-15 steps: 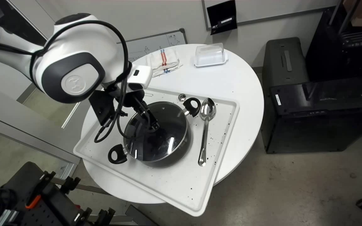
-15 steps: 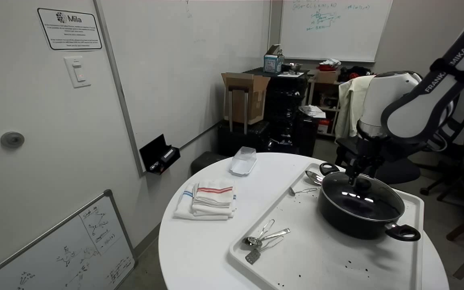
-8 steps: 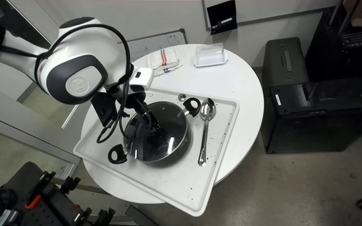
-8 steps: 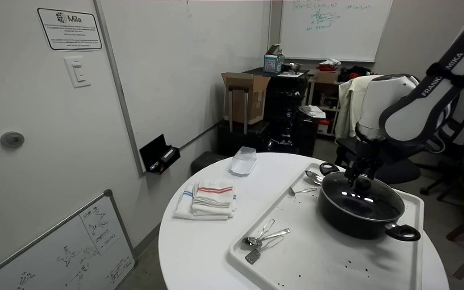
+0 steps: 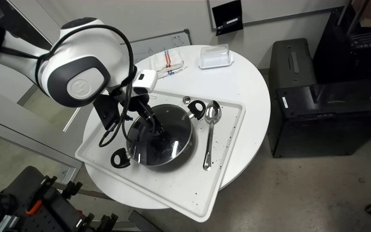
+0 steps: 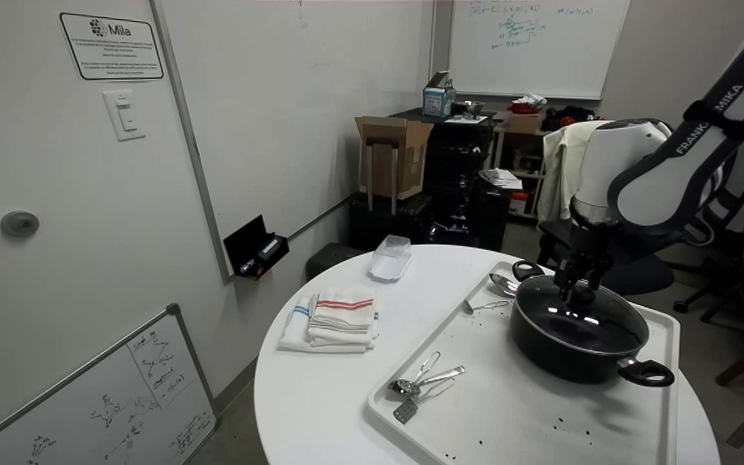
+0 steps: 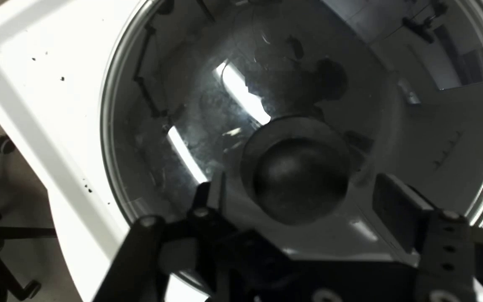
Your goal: Remove the glass lid from the black pot.
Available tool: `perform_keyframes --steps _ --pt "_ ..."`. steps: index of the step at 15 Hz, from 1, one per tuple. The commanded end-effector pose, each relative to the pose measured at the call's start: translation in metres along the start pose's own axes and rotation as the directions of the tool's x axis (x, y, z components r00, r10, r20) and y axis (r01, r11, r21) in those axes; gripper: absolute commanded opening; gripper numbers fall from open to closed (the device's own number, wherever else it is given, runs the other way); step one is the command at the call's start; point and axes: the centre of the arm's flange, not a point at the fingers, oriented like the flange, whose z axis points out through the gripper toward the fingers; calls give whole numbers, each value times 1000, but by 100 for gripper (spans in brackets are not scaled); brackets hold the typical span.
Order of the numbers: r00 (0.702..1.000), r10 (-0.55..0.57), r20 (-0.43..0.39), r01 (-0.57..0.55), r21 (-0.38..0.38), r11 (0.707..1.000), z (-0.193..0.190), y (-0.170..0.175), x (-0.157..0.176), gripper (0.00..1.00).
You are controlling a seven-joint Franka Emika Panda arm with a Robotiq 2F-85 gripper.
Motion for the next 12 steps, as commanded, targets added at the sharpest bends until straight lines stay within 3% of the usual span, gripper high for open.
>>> perform_keyframes --steps 1,5,12 --pt "1000 7 6 -7 5 1000 -4 -2 -3 60" --pt "1000 8 3 -8 8 1000 -8 -2 -3 29" --pt "1000 14 1 -14 6 1000 -22 3 -5 25"
